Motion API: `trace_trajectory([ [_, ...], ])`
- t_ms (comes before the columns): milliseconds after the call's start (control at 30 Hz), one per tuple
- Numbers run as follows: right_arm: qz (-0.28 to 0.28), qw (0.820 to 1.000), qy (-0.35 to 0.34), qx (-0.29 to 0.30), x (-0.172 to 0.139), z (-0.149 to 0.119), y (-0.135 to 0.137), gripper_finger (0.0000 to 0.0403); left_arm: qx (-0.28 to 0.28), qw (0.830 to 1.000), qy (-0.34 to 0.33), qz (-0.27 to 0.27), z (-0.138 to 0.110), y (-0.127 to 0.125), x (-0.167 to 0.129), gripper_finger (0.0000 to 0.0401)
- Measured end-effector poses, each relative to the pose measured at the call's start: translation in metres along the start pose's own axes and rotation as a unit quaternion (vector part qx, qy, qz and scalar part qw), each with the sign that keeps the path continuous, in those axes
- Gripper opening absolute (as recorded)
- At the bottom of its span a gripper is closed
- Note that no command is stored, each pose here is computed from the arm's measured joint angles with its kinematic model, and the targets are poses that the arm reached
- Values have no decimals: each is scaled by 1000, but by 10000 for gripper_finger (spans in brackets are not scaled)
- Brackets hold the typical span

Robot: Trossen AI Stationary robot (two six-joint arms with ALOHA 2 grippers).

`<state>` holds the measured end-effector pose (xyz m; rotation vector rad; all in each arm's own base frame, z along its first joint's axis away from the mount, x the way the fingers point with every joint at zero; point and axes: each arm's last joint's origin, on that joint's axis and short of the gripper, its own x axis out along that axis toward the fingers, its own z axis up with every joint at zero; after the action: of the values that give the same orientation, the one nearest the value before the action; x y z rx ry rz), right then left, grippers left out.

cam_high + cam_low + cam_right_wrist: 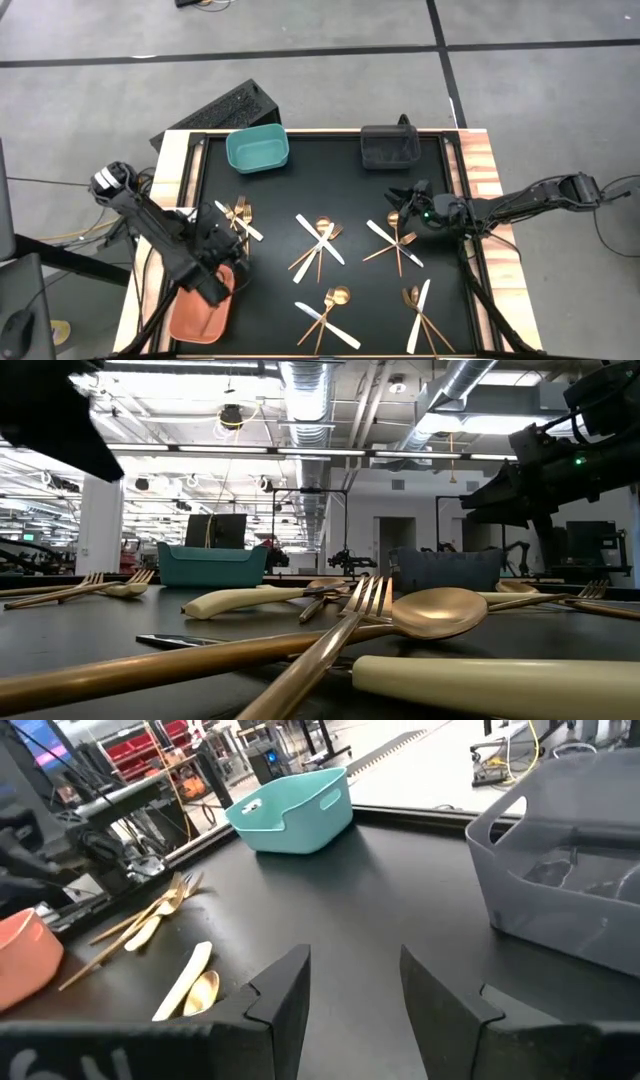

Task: Sort silverware by color (type)
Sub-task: Put the gold spoon into the green bin

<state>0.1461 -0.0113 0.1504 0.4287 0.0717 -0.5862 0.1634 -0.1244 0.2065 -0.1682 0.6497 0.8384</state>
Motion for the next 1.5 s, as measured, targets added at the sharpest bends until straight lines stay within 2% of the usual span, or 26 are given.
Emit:
trace_trajectory([
  [233,0,1000,2,3,0,-1,0,175,28,999,15,19,10,-4,41,103],
  [500,-30,999,-8,-25,4,3,-8,175,57,996,49,-42,17,-10,89,103],
  [600,-47,998,-13,-42,6,5,-12,175,70,994,66,-55,21,-4,105,103],
  [800,-96,992,-25,-80,11,12,-25,175,104,991,76,-45,41,12,133,103],
  [900,-109,990,-31,-84,14,16,-33,175,109,989,66,-77,57,20,149,103],
  [1000,-76,994,-28,-69,17,21,-38,175,96,987,40,-123,73,25,162,103],
  [1100,-35,999,-20,-26,18,24,-41,175,76,986,17,-149,83,28,168,103],
  [1367,-8,998,55,20,17,11,-40,175,57,985,-37,-160,94,25,166,103],
  [1500,41,996,75,23,17,7,-30,175,34,980,-85,-176,103,20,165,103],
])
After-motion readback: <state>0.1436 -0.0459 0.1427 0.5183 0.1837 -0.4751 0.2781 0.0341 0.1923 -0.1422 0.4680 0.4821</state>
